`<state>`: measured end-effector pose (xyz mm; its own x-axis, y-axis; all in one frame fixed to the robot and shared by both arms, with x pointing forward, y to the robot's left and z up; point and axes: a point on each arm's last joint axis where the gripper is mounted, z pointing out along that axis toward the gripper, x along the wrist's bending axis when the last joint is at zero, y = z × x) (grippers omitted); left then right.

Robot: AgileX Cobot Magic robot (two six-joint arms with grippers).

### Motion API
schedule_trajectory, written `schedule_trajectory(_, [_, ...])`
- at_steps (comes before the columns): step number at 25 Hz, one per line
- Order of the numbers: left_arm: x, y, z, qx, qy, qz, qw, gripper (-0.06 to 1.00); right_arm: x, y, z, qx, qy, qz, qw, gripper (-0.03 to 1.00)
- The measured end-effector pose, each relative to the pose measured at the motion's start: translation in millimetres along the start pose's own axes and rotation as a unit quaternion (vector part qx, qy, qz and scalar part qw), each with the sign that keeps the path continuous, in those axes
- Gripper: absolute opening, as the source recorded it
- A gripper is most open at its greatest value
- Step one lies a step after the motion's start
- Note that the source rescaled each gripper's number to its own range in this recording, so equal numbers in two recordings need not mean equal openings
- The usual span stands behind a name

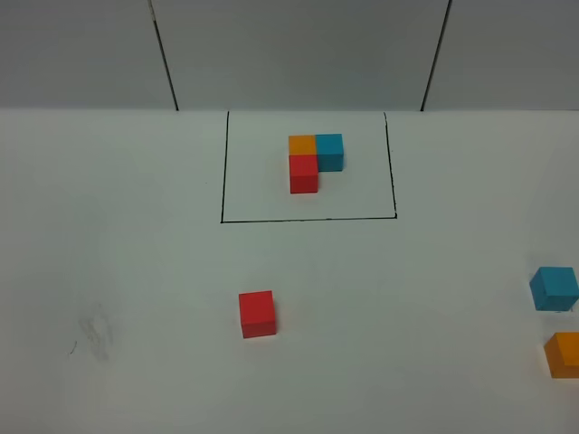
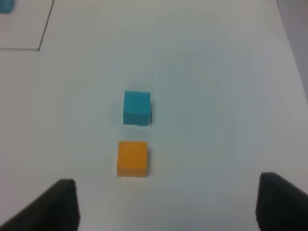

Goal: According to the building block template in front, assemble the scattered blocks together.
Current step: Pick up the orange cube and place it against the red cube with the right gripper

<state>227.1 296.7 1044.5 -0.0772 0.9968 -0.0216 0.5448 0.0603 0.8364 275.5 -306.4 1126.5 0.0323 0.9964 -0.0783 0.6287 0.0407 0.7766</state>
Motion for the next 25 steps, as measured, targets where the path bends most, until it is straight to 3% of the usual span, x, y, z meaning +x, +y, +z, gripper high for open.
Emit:
schedule_trajectory(8, [0.0,0.0,0.0,0.000,0.000,0.000,1.000,0.00,5.3,29.2,53.2,0.122,0.005,-0.010,0.992,0.97])
schedule_trajectory(18, [0.0,0.0,0.0,0.000,0.000,0.000,1.000,0.00,14.9,43.9,115.7,0.196,0.024,0.000,0.980,0.97])
schedule_trajectory(25, [0.0,0.0,0.0,0.000,0.000,0.000,1.000,0.00,19.7,31.2,157.2,0.227,0.022,0.015,0.974,0.97])
